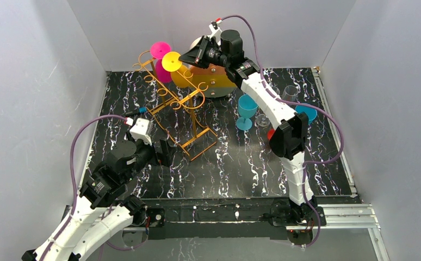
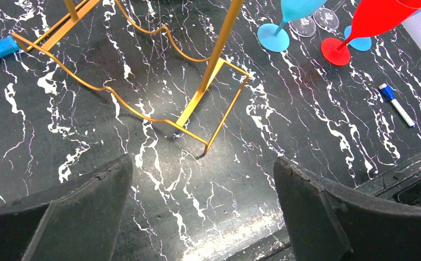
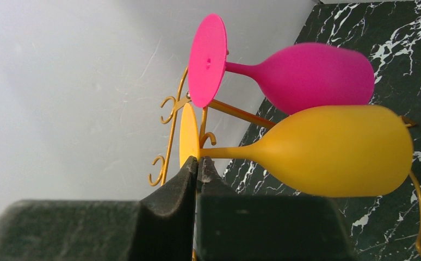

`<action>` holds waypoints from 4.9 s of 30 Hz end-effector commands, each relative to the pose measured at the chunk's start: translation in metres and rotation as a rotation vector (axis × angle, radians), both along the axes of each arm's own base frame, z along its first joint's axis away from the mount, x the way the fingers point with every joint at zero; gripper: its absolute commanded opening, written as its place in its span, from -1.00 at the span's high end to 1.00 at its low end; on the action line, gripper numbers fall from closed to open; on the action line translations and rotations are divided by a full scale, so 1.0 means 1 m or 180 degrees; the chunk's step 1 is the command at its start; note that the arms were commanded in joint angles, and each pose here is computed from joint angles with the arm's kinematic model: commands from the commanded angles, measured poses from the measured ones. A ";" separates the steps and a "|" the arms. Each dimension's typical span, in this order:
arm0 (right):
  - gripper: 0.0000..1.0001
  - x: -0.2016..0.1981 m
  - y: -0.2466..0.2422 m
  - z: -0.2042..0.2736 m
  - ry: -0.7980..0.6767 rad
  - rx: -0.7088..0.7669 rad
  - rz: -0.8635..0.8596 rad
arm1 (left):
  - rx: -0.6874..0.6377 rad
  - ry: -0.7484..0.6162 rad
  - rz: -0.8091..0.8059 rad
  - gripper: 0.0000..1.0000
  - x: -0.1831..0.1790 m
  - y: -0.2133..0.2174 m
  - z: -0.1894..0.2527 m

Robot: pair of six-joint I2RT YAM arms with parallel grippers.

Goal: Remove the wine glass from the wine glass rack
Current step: Pick up the wine glass from the wine rack, then place the wine glass at the center of the board.

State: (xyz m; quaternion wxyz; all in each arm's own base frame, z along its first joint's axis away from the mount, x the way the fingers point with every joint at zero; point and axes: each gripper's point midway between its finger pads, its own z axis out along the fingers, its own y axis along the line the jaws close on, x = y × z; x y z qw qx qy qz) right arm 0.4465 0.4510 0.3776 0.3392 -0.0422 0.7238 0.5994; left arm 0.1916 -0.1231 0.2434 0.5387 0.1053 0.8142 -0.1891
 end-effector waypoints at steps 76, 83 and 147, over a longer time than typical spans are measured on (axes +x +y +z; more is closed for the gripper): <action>0.97 0.012 -0.054 0.081 -0.0301 0.0260 -0.0714 | -0.0023 -0.0043 -0.0036 -0.97 -0.004 0.001 0.010; 0.97 0.007 -0.083 0.104 -0.0592 0.0186 -0.0905 | -0.0111 -0.0074 0.0012 -0.97 -0.005 0.003 0.015; 0.97 -0.296 -0.128 -0.055 -0.0341 0.0098 0.1092 | -0.1644 0.0700 -0.1778 -0.36 -0.051 -0.122 0.048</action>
